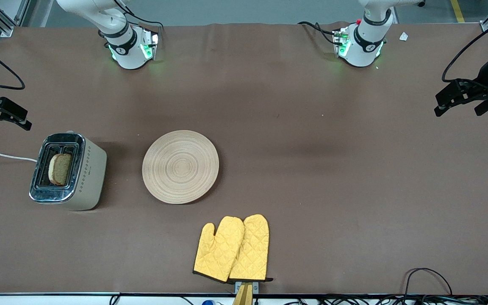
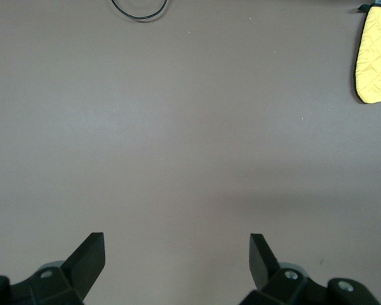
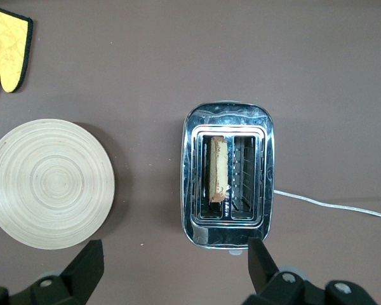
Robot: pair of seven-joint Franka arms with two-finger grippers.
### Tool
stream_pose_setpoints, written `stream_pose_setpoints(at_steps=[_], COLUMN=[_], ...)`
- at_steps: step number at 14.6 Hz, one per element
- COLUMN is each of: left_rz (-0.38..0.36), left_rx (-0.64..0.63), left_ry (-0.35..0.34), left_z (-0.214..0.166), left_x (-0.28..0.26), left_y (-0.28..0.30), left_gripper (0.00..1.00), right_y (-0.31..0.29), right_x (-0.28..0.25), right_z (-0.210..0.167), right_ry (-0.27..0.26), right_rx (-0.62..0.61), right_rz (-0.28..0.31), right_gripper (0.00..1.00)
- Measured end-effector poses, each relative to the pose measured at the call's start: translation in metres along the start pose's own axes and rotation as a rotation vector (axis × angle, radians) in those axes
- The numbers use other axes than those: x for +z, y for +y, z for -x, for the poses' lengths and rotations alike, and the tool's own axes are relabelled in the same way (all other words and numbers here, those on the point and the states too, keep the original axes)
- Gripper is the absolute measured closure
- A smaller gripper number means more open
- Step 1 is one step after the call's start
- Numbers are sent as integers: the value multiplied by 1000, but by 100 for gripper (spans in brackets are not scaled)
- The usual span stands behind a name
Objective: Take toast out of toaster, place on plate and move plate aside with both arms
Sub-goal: 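Reach the right gripper down toward the toast in the toaster, then grasp the toast slice in the toaster with the right gripper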
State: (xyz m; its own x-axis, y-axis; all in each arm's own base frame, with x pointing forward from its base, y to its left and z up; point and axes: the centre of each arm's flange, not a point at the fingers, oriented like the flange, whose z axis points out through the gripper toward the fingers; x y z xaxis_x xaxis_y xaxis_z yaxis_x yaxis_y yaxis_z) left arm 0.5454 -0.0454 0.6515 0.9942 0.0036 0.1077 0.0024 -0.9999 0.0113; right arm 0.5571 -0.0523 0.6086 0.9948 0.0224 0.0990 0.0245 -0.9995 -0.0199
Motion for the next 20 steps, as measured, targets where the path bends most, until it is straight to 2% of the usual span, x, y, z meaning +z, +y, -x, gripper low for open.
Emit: stream_pose_setpoints(at_steps=[5,7,11,16,19,20], left_rz=[1,1,1,2,2,2], left_rx=[-2,-1,1,0,2,2], left_ry=[5,3,0,-3,-3,-3], left_z=[-1,-1,-2,-3,-3,-3], left_x=[-2,-1,1,2,2,2], left_y=[0,0,1,1,0,0], left_gripper=[0,0,0,0,0,0], right_y=[4,18,53,51,49,50], right_x=[15,58,158,214,233,237], right_z=[-7,-22,-42,-50,-46,-44], right_ry=[-14,-43,-67,-111,-142,-146], right_rx=[2,14,30,14,-9,-36], right_rz=[18,46,93,111,104,93], right_gripper=[0,0,0,0,3,7])
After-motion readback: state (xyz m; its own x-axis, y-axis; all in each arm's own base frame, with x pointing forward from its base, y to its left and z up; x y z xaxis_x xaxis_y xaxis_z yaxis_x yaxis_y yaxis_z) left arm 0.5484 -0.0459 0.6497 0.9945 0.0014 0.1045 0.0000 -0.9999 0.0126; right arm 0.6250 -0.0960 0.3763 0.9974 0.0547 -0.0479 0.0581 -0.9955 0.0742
